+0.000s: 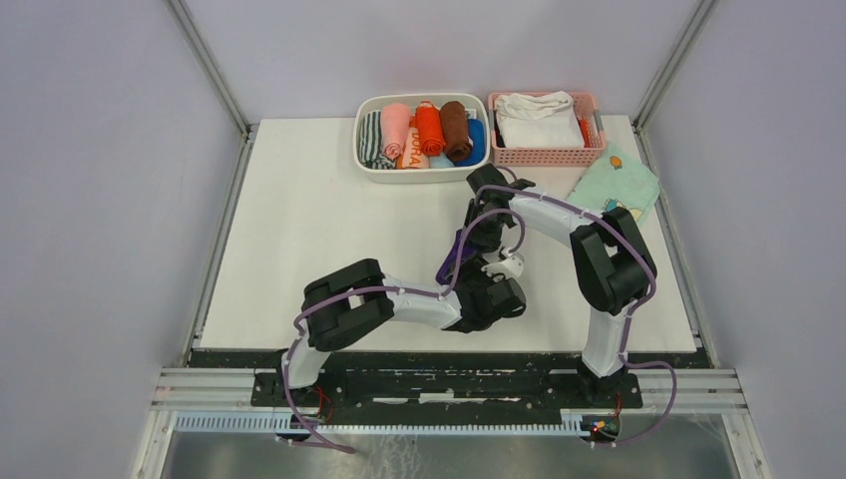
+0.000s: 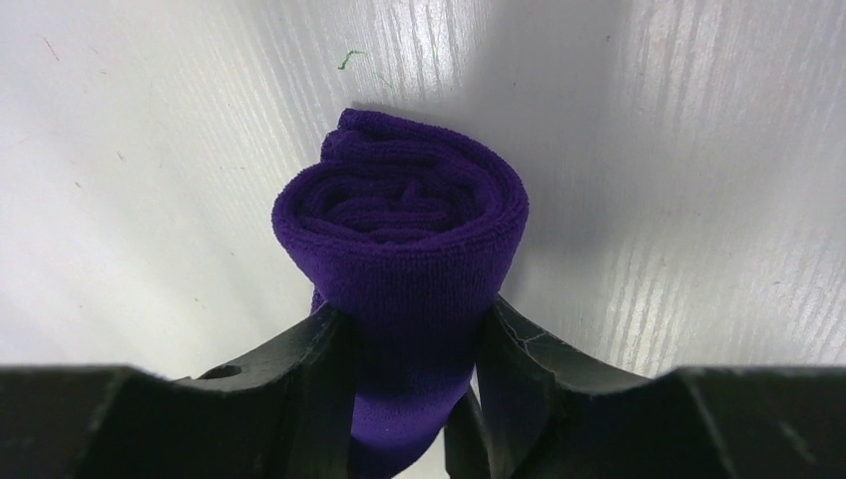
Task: Roll the towels
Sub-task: Roll the towel at the center of the board.
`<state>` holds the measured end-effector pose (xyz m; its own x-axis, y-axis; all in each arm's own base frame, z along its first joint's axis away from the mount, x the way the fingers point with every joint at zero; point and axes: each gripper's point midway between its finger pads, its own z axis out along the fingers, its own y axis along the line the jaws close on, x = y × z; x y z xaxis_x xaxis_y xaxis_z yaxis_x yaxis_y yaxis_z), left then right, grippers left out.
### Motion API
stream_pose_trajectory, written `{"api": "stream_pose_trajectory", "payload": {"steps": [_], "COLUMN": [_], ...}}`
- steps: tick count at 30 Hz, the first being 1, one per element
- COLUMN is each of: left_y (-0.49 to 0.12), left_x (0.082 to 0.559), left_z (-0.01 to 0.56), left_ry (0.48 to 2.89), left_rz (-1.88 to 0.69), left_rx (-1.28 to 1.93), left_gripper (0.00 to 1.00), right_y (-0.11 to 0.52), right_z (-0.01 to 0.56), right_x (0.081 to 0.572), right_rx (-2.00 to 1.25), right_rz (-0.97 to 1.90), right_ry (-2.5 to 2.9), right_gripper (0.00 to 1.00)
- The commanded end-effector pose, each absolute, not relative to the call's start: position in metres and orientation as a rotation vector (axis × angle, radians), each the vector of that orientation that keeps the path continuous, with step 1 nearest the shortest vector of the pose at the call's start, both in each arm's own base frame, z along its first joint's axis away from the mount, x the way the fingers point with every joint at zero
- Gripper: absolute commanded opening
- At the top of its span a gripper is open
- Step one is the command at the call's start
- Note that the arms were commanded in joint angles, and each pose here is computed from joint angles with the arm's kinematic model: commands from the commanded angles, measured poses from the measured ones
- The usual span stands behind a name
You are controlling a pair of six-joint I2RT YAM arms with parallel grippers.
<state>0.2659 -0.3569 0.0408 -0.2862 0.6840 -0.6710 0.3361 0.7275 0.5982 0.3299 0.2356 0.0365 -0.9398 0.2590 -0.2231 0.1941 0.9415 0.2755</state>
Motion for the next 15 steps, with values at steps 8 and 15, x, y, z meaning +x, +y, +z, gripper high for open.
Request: {"api": "stream_pose_trajectory", "payload": {"steps": [8,15], "left_y": [-0.325,-0.309], "left_x": [0.284,0.287], "left_z": [0.010,-0.001], "left_ry": [2.187,2.377], "left_rz": [0.155,-0.188], "left_rx": [0.633,0.473], "left_gripper": [0.53,0.52], "right_y": [0.248,0.257], "right_z": [0.050,0.072], "right_x": [0.332,0.341], "right_rx": [0.243,0.190], "right_rz": [0.447,0.547], "right_ry": [2.814,2.728], "right_gripper": [0.56,0.64]}}
